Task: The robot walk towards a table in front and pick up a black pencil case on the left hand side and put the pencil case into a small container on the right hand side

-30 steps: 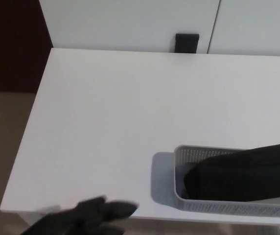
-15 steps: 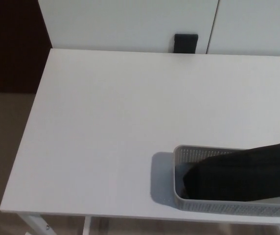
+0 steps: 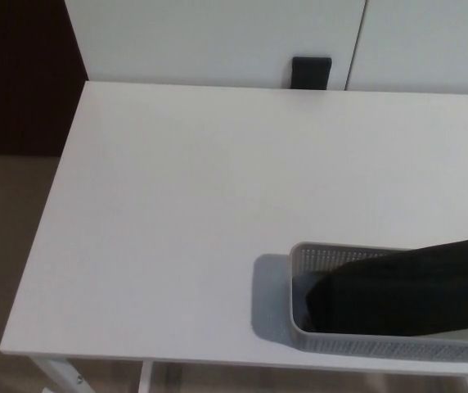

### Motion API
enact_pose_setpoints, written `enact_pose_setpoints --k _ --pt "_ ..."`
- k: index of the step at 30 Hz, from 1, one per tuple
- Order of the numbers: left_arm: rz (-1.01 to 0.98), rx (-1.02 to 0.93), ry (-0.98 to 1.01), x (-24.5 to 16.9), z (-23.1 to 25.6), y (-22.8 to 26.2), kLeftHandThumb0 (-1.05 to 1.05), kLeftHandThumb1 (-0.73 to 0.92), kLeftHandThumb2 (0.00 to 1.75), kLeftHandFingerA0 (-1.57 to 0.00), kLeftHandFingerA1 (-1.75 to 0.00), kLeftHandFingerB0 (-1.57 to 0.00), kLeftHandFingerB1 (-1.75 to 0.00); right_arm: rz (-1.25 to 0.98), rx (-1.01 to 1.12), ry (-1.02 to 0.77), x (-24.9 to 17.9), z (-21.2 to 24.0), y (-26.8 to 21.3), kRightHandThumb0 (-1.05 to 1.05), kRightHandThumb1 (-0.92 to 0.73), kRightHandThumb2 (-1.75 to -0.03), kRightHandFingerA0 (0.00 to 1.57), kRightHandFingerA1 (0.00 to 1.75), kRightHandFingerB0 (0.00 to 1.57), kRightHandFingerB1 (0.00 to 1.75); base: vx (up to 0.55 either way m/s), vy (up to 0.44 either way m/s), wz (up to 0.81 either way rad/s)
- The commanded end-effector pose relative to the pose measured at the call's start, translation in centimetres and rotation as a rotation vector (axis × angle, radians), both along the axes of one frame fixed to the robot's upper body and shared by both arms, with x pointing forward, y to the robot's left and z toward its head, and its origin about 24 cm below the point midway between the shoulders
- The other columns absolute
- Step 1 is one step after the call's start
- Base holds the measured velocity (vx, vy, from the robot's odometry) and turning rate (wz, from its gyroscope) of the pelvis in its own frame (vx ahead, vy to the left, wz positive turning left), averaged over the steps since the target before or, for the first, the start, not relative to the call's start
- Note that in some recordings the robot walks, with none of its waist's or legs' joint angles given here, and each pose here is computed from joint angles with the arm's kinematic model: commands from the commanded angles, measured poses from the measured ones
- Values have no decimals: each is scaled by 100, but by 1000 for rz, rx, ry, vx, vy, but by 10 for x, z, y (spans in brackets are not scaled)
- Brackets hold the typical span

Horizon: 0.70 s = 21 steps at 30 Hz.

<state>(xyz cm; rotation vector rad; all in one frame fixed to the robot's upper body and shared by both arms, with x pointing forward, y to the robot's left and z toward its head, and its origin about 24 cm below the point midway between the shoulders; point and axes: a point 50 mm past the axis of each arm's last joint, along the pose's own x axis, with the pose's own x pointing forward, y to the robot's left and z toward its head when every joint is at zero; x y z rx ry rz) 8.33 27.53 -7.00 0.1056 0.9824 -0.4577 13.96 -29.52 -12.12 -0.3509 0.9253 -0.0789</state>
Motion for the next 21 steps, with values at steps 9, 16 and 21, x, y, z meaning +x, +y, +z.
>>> enact_pose_setpoints --k 9,16,21 --pt "372 468 -41 12 -35 66 -74 53 88 -14 -52 -9 -43 -47 -8 -25 -13 -4 2 -47 -69 -60 48 41 37 35 0 0 0" --pt "321 473 -115 16 -35 63 -67 56 87 -17 -53 -13 -44 -86 -4 -25 -16 -4 -2 -42 -69 -60 49 42 36 34 0 0 0" --pt "352 486 -101 18 -34 67 -69 55 88 -15 -56 -9 -46 -73 -26 -37 -13 -2 -2 -42 -69 -60 52 43 37 34 0 0 0"
